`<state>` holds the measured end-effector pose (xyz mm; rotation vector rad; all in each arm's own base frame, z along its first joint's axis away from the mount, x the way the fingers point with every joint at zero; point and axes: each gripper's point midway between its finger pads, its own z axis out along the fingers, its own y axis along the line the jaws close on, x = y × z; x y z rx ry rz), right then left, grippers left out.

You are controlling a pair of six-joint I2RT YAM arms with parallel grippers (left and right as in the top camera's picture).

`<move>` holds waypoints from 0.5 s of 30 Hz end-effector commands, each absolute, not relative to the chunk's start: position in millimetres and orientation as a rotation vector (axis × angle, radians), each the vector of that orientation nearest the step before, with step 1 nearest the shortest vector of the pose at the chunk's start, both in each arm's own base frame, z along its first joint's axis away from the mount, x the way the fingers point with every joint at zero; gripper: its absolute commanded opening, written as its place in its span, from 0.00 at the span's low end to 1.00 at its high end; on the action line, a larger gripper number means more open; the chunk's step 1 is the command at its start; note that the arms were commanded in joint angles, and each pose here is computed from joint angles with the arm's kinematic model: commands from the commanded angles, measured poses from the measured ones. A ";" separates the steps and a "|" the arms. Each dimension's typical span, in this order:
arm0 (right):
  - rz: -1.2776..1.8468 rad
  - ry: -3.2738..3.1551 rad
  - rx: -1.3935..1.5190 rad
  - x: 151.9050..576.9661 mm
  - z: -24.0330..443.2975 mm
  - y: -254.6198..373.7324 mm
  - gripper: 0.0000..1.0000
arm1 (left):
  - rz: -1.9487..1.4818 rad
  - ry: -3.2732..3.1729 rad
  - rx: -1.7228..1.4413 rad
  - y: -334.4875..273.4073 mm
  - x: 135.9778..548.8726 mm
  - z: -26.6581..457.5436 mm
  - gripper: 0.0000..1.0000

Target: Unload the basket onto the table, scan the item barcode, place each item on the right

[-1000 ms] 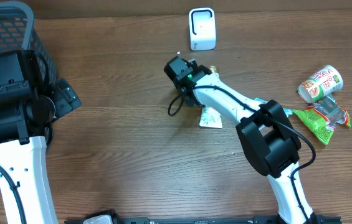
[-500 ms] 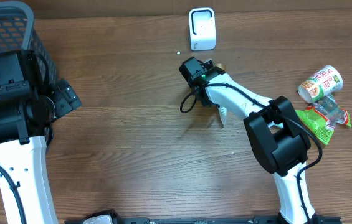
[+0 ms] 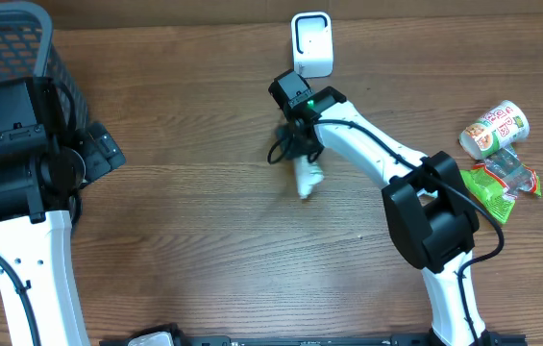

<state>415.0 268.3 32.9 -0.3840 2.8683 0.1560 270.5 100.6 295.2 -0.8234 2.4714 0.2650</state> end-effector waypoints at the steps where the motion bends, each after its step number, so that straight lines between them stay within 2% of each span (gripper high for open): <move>1: 0.643 2.896 -0.074 413.8 63.2 301.4 0.04 | 0.259 2.458 -0.843 101.3 270.1 296.3 1.00; 6: 0.715 2.931 0.128 412.2 36.6 302.3 0.04 | 0.259 2.458 -0.844 101.3 270.1 296.3 1.00; 7: 0.725 2.943 0.126 409.8 32.6 303.1 0.13 | 0.259 2.458 -0.843 101.3 270.1 296.3 1.00; 9: 0.717 2.963 0.129 406.2 29.4 301.7 0.44 | 0.259 2.458 -0.843 101.3 270.0 296.3 1.00; 10: 0.713 2.968 0.117 405.0 29.0 301.1 0.55 | 0.259 2.458 -0.844 101.3 270.0 296.3 1.00; 12: 0.724 2.968 0.068 403.3 31.1 301.9 0.61 | 0.259 2.458 -0.843 101.3 270.1 296.3 1.00; 15: 0.794 2.964 -0.042 399.5 36.6 306.6 0.61 | 0.259 2.458 -0.844 101.3 270.0 296.3 1.00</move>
